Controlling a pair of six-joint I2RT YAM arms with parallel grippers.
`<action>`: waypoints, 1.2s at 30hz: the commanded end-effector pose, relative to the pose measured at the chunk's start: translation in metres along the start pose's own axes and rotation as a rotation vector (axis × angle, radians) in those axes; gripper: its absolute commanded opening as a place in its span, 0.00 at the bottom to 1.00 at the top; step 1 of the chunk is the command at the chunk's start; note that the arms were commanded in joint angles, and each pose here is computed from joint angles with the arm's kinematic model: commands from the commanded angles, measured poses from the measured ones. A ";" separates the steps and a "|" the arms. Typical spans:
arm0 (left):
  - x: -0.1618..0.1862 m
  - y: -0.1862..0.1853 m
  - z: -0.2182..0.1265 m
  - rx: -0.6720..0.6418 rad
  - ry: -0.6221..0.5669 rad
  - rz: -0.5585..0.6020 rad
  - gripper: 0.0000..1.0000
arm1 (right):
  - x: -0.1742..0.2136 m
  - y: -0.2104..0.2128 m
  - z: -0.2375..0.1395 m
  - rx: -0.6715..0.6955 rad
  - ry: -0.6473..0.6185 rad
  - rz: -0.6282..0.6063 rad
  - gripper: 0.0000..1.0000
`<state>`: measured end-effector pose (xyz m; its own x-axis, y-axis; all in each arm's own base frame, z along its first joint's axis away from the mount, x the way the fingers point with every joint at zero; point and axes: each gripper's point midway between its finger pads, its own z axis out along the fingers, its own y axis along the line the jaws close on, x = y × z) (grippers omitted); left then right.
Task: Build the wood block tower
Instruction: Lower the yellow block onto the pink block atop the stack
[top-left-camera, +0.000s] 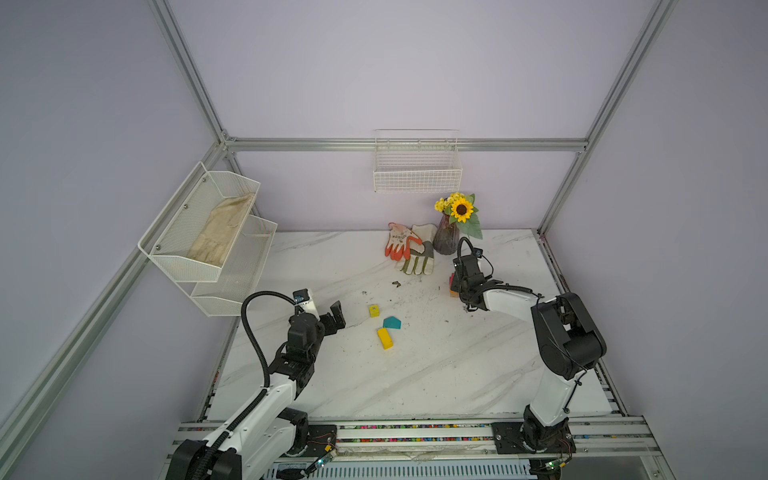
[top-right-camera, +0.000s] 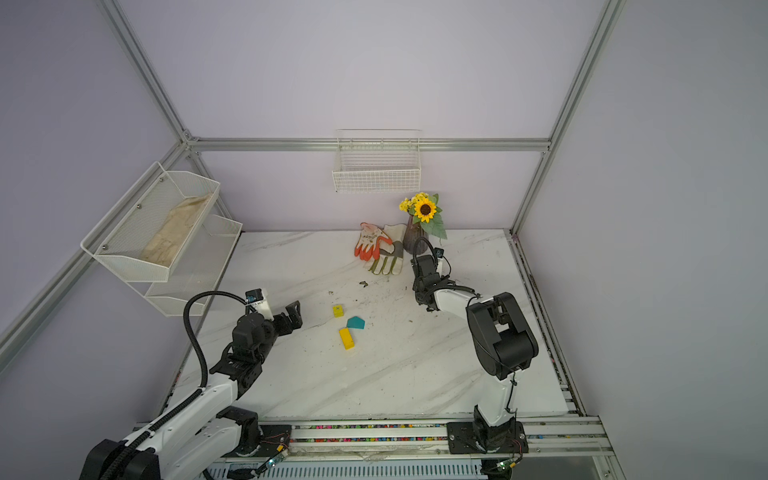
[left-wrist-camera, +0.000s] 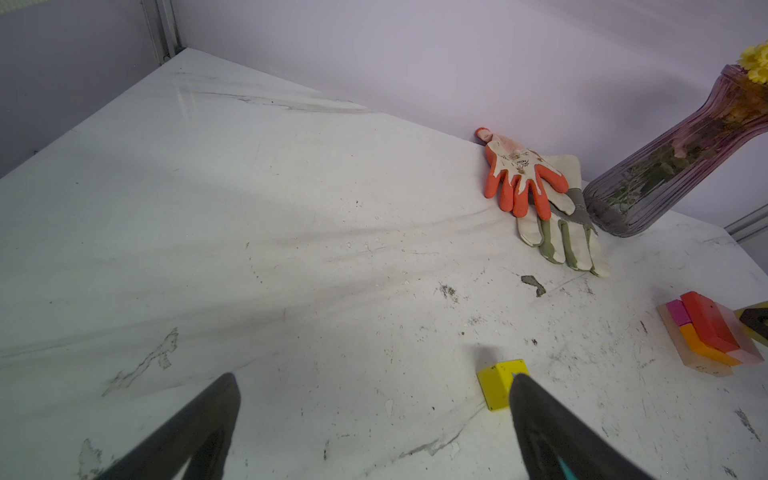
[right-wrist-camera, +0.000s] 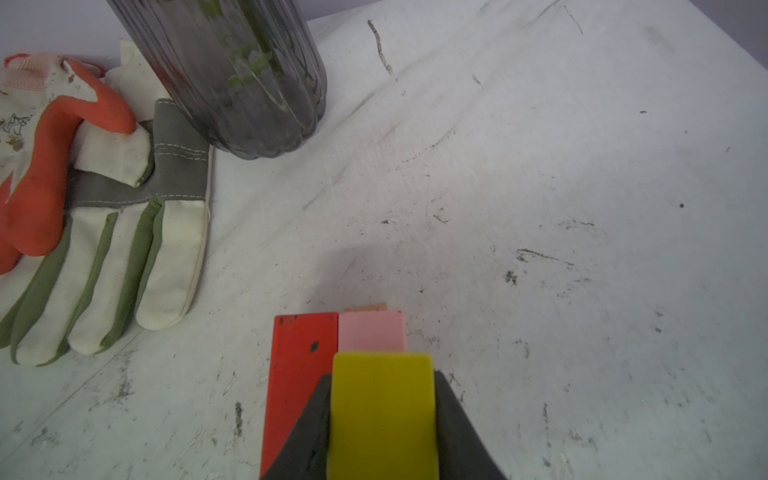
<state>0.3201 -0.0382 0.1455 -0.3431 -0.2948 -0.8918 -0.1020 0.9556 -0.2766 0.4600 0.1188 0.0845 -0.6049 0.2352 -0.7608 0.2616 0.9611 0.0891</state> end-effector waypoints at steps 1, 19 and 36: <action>-0.002 -0.001 -0.001 0.018 -0.028 0.013 1.00 | -0.005 0.003 0.004 0.006 -0.005 0.008 0.10; -0.002 -0.002 -0.001 0.020 -0.028 0.013 1.00 | -0.004 0.005 0.007 0.007 0.000 0.005 0.30; -0.002 -0.002 -0.001 0.021 -0.027 0.013 1.00 | -0.009 0.008 0.003 -0.012 -0.008 0.010 0.46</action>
<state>0.3201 -0.0389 0.1454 -0.3446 -0.2948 -0.8913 -0.0984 0.9555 -0.2780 0.4645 0.1213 0.0792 -0.6118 0.2330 -0.7559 0.2600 0.9618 0.0860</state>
